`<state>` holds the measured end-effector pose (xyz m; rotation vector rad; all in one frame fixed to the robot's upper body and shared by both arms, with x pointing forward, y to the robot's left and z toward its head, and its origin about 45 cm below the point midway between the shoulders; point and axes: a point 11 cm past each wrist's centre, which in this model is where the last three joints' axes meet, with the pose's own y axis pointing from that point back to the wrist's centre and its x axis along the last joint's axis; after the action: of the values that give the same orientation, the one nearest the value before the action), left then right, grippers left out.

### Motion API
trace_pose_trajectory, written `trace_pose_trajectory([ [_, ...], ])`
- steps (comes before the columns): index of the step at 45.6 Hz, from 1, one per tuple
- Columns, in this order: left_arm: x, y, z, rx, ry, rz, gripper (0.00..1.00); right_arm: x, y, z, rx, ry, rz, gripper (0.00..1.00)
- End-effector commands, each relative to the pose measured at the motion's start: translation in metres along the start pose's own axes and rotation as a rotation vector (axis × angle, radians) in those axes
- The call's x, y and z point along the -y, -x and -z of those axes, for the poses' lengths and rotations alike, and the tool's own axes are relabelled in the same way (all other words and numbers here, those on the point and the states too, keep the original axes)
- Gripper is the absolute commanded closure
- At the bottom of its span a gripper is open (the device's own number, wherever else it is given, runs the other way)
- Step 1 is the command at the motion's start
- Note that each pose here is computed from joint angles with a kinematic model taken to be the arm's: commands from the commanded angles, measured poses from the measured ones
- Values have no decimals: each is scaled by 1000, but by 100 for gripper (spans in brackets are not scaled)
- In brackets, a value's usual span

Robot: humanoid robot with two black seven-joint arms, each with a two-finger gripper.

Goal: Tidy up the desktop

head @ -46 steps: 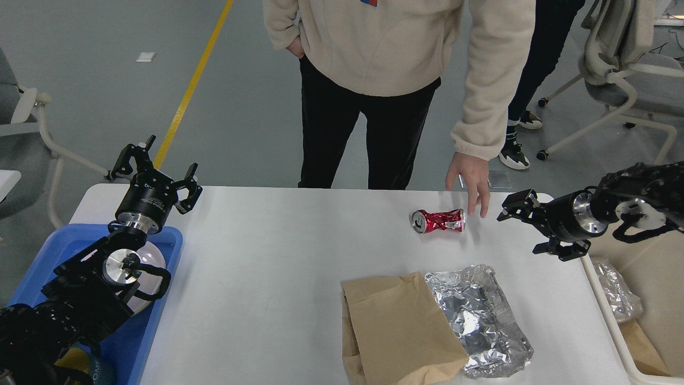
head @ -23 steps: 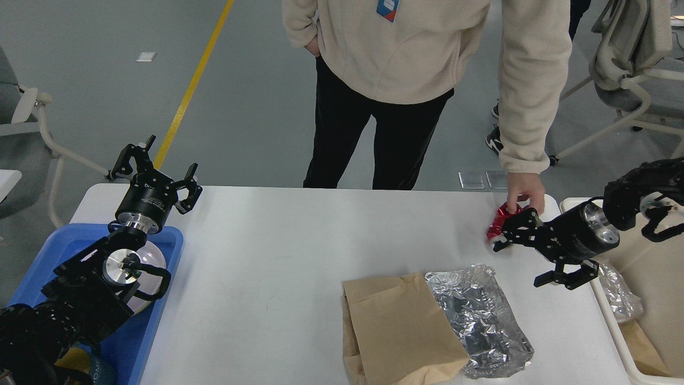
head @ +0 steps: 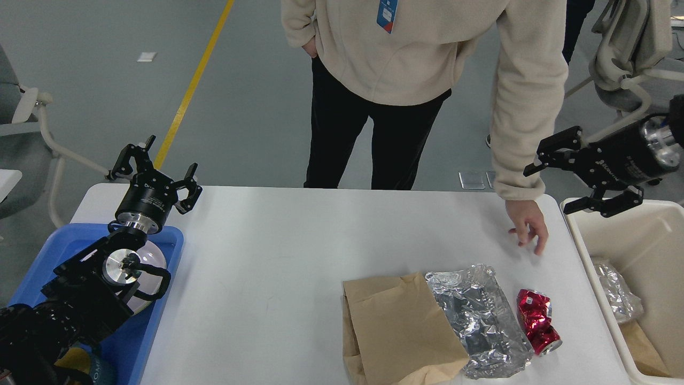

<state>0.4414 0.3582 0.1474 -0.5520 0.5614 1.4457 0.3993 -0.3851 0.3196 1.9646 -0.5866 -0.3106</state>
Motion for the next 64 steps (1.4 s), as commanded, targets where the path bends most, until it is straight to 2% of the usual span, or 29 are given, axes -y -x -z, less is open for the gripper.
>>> trace_pose_trajectory([
  [1,0,0,0,0,0,0,3,-3,-2,1,-3,0,-10,0],
  [13,0,0,0,0,0,0,3,-2,-1,8,-17,17,-9,0],
  [24,0,0,0,0,0,0,3,28,10,-31,28,120,57,0],
  [33,0,0,0,0,0,0,3,27,6,-16,28,41,40,0],
  [39,0,0,0,0,0,0,3,39,2,15,-105,118,28,0],
  [44,0,0,0,0,0,0,3,40,-5,20,-255,280,7,0],
  [50,0,0,0,0,0,0,3,58,5,27,-354,371,48,0],
  [57,0,0,0,0,0,0,3,78,18,30,-445,452,103,0],
  [64,0,0,0,0,0,0,3,110,40,25,-465,465,182,0],
])
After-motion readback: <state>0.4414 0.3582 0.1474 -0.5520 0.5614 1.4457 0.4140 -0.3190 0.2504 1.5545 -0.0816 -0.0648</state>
